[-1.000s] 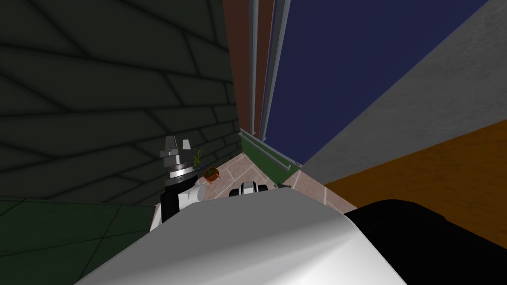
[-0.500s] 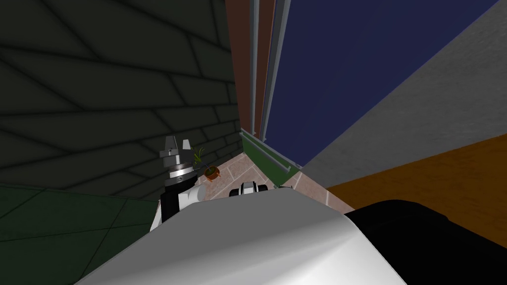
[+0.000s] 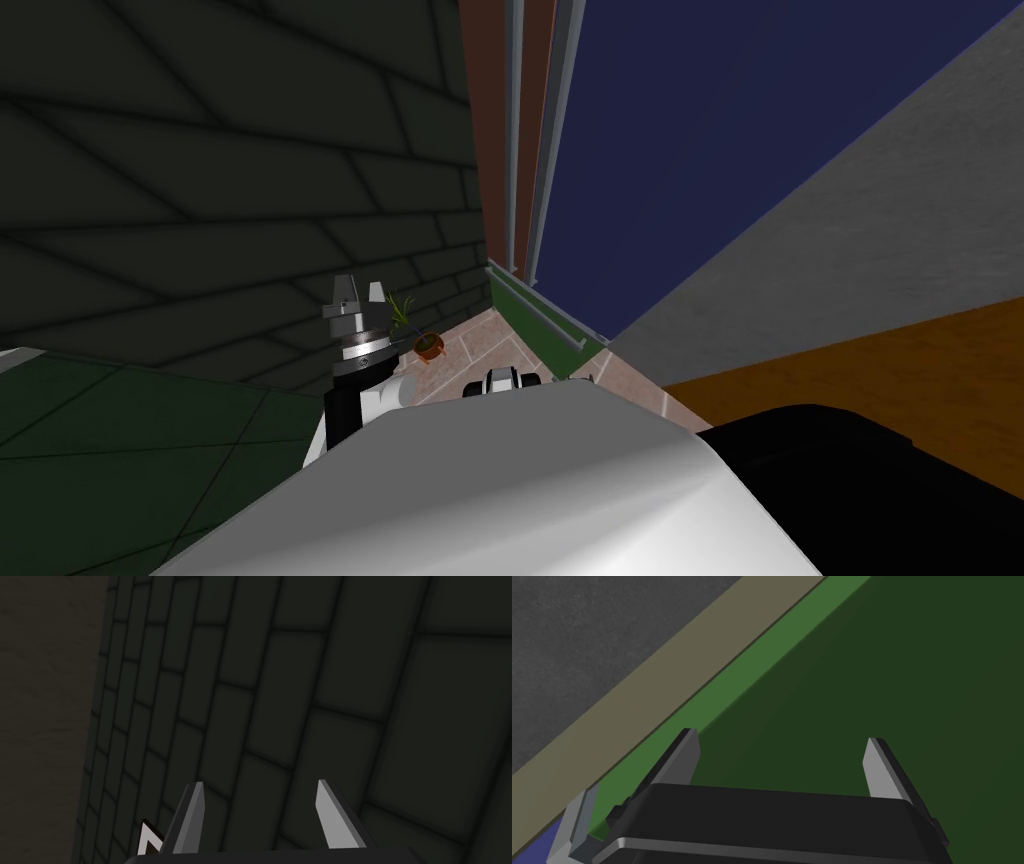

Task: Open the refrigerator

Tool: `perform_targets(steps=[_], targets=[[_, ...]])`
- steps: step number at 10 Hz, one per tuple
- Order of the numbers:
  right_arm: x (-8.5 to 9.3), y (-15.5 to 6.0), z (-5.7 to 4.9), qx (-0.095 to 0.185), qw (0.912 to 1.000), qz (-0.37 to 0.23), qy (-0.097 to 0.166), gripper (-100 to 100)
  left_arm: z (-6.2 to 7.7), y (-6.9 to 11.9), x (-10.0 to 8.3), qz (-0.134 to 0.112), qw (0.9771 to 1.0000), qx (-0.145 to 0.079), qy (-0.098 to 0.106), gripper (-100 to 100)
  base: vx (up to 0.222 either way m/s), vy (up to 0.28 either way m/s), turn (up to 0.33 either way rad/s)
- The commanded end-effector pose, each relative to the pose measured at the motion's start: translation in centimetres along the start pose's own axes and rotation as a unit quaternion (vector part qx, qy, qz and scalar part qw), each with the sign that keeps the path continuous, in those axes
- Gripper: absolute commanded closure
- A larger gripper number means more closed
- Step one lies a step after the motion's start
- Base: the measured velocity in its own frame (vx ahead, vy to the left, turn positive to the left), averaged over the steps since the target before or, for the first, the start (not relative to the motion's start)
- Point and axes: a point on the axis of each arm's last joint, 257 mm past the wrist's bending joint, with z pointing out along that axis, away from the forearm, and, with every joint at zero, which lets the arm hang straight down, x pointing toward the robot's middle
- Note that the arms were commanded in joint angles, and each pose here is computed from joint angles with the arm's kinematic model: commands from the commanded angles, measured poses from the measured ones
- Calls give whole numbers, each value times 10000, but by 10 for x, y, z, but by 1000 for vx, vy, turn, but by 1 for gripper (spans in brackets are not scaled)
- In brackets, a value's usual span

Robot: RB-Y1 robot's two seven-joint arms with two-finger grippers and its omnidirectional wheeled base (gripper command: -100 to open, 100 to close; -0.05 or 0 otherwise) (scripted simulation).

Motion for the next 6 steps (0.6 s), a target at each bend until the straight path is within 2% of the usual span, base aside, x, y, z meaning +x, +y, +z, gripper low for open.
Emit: perform_targets(steps=[1, 2, 3, 4, 5, 6], targets=[[-2, -7, -1, 268, 9979, -564, -196, -100, 0, 0, 0, 0, 10000, 0, 0, 0, -13, -53, 73], [-11, -6, -2, 352, 9956, -800, -346, -100, 0, 0, 0, 0, 10000, 0, 0, 0, -13, -65, 108], [-8, -11, -3, 453, 9935, -972, -390, -100, 0, 0, 0, 0, 10000, 0, 0, 0, -14, -50, 54], [-19, -10, -3, 543, 9899, -1185, -566, -100, 0, 0, 0, 0, 10000, 0, 0, 0, -28, -53, 77], [-17, -14, -4, 628, 9869, -1355, -613, -100, 0, 0, 0, 0, 10000, 0, 0, 0, -20, -45, 58], [-26, -14, -5, 736, 9812, -1601, -786, -100, 0, 0, 0, 0, 10000, 0, 0, 0, -22, -45, 86]])
